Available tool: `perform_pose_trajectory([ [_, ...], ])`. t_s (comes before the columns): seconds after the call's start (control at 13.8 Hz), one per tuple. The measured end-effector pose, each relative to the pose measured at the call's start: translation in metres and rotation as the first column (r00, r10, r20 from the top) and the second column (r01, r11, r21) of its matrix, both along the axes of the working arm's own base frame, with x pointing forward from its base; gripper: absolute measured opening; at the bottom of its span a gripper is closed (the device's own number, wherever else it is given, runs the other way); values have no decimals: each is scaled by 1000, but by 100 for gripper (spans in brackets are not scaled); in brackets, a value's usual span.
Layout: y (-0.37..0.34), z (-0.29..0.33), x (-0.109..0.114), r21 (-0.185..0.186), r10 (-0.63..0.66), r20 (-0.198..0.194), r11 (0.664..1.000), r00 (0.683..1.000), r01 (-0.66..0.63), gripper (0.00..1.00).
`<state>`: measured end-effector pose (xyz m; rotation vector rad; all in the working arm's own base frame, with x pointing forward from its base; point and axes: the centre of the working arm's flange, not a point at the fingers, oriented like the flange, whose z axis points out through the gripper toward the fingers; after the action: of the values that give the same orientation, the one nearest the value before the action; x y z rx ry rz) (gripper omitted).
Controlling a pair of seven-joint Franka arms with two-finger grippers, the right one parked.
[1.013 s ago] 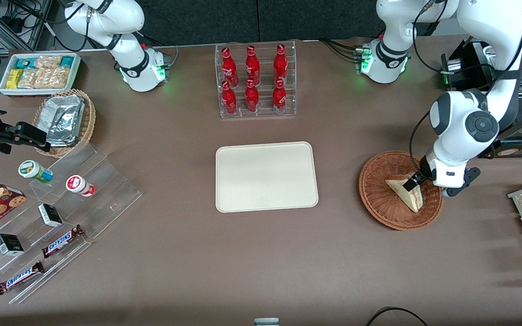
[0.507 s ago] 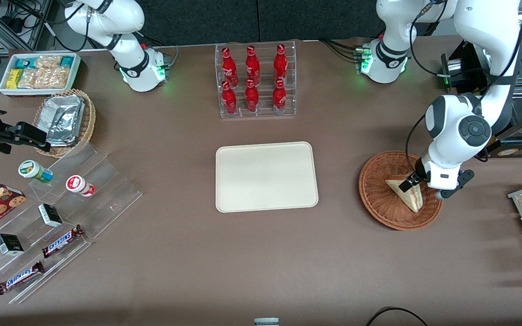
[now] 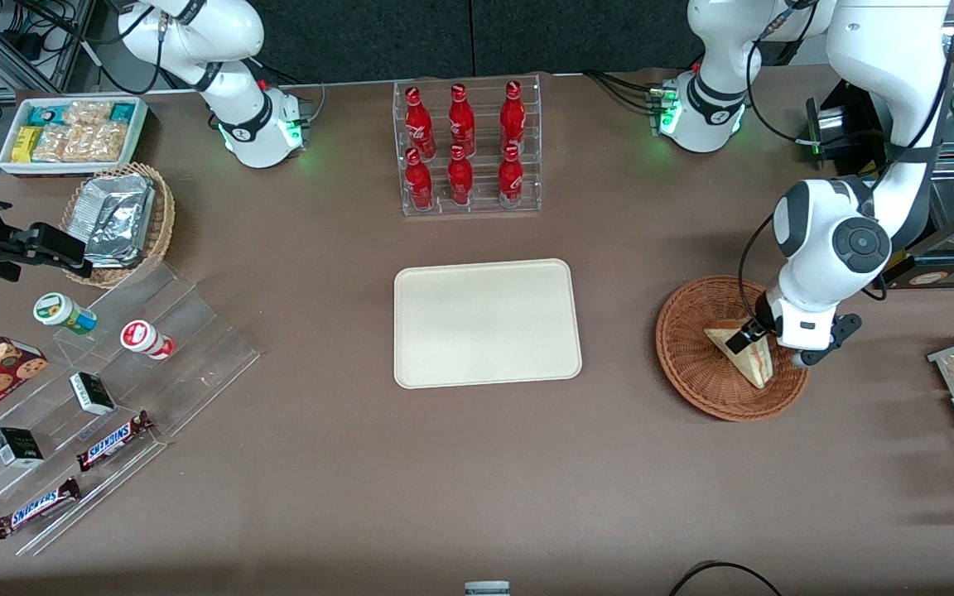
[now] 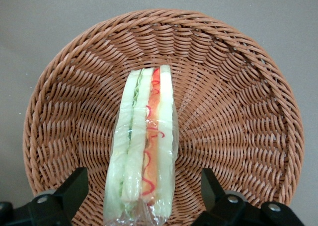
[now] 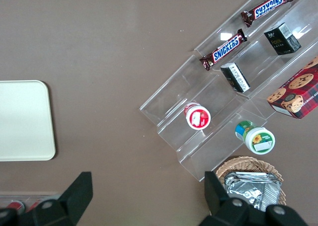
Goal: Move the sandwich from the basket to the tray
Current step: 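Close the left gripper on the sandwich's wrapped edge, then lift the sandwich out of the basket and carry it over the white tray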
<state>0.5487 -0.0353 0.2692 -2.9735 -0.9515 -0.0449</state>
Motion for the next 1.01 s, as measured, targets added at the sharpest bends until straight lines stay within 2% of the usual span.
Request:
perform_pose_trajectory([
  [0.29,0,-7,0,0,0,-7,1000,1000,0,100],
  [0.43,0,-11,0,0,0,-9,1000,1000,0,96],
  [0.8,-1,-12,0,0,-3,-8,1000,1000,3,44],
  [0.94,-2,-11,0,0,-5,-6,1000,1000,5,32],
  [1.01,-3,-9,1,-1,-8,-3,1000,1000,8,29],
])
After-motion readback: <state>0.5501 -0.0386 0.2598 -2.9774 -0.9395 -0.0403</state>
